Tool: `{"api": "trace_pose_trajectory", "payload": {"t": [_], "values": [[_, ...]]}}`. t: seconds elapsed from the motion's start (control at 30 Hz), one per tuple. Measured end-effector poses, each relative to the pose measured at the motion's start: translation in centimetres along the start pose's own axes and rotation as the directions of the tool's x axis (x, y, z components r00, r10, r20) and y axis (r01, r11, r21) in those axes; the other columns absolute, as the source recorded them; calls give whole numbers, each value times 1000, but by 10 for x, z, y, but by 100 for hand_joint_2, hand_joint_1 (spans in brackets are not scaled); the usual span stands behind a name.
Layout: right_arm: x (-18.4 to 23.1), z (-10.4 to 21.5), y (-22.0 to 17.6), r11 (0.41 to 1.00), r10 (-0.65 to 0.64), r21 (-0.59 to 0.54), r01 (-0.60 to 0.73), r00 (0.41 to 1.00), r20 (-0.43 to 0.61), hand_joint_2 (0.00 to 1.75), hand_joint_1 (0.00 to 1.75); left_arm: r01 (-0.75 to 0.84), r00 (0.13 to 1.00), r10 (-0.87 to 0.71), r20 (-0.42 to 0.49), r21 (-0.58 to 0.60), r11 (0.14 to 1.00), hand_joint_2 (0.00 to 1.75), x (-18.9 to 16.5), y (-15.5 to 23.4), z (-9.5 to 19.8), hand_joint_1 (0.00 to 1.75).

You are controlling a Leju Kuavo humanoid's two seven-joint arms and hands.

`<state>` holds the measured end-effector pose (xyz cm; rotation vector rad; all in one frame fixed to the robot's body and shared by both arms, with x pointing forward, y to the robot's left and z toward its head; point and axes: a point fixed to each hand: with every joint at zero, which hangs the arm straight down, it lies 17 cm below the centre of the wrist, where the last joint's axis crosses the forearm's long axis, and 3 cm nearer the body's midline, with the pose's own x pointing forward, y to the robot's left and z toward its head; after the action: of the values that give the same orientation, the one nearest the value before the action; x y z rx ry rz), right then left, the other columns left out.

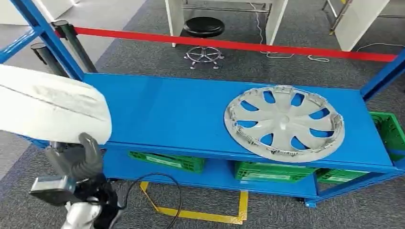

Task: Take the parts from the cabinet and place them on the table.

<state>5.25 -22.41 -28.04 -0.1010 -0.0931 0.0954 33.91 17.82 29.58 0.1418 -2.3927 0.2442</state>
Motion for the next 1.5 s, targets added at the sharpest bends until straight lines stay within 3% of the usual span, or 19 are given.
{"api": "trace_pose_trajectory", "payload": {"t": [0.17, 0.3, 0.6, 0.8, 1.5], "values": [[0, 0, 0, 1000, -7, -2, 7, 1000, 1, 0, 0, -50, 999, 50, 5, -2, 999, 175, 15, -3, 4, 175], [-1, 0, 0, 1000, 10, -8, -10, 1000, 8, 0, 0, -127, 990, 124, -61, -56, 990, 175, 12, -15, 27, 175], [-12, 1, 4, 949, 314, -16, -314, 949, -3, 0, 0, -129, 986, 115, -118, -121, 984, 175, 16, -39, 64, 175], [-14, 2, 7, 901, 435, -10, -435, 901, -2, 0, 0, -63, 991, 48, -125, -118, 991, 175, 15, -31, 77, 175], [-5, 4, 16, 833, 553, -17, -553, 832, 36, 0, 0, 21, 994, -35, -99, -134, 991, 175, 27, -20, 92, 175]]}}
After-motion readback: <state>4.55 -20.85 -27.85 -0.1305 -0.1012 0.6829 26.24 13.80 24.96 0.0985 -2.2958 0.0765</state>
